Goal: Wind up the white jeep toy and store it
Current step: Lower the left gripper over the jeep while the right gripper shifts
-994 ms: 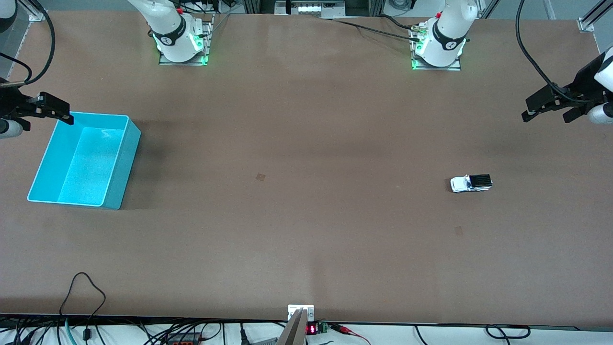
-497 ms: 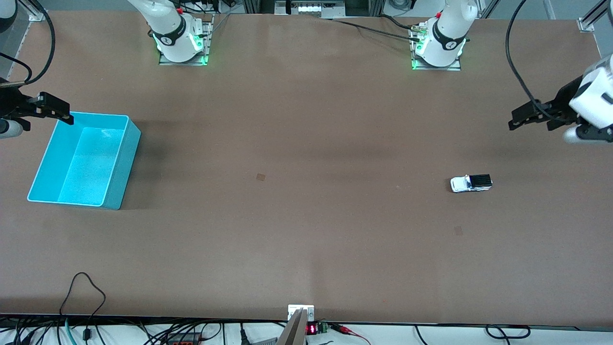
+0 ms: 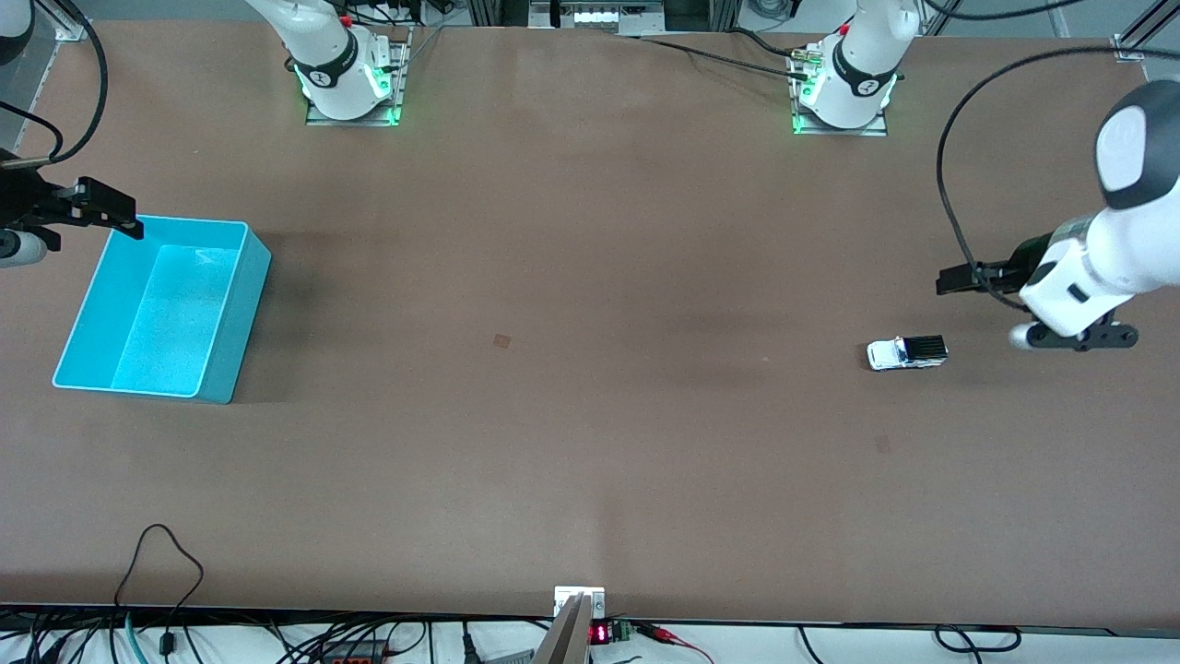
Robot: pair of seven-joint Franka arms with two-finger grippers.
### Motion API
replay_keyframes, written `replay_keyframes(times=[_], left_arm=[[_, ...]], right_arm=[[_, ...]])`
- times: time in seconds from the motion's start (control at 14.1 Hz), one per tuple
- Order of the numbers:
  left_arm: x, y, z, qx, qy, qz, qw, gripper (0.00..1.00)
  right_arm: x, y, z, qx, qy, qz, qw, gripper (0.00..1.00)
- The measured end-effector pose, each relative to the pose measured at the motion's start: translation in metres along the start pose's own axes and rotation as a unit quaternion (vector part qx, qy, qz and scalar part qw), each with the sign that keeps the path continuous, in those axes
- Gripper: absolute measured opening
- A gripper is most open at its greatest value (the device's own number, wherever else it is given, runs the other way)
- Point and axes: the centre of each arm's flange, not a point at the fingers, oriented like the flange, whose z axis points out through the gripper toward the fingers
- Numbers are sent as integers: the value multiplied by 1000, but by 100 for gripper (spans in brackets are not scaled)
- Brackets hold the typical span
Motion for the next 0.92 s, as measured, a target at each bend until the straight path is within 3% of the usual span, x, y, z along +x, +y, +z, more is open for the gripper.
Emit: replay_keyframes(times=[0.21, 0.43, 0.57, 0.71, 0.92], left_arm=[[39, -34, 50, 4, 21, 25, 999, 100], [57, -63, 90, 6, 32, 114, 993, 100], [53, -67, 108, 6, 17, 183, 983, 100], [47, -70, 125, 24, -3, 274, 961, 100], [45, -73, 149, 44, 2, 428, 903, 100]], right_arm=[[5, -9, 22, 9, -42, -9, 999, 100], [9, -18, 48, 19, -93, -18, 995, 100], [9, -18, 59, 25, -120, -19, 992, 100], [7, -18, 64, 27, -132, -19, 991, 100], [4, -19, 65, 30, -144, -18, 989, 100]])
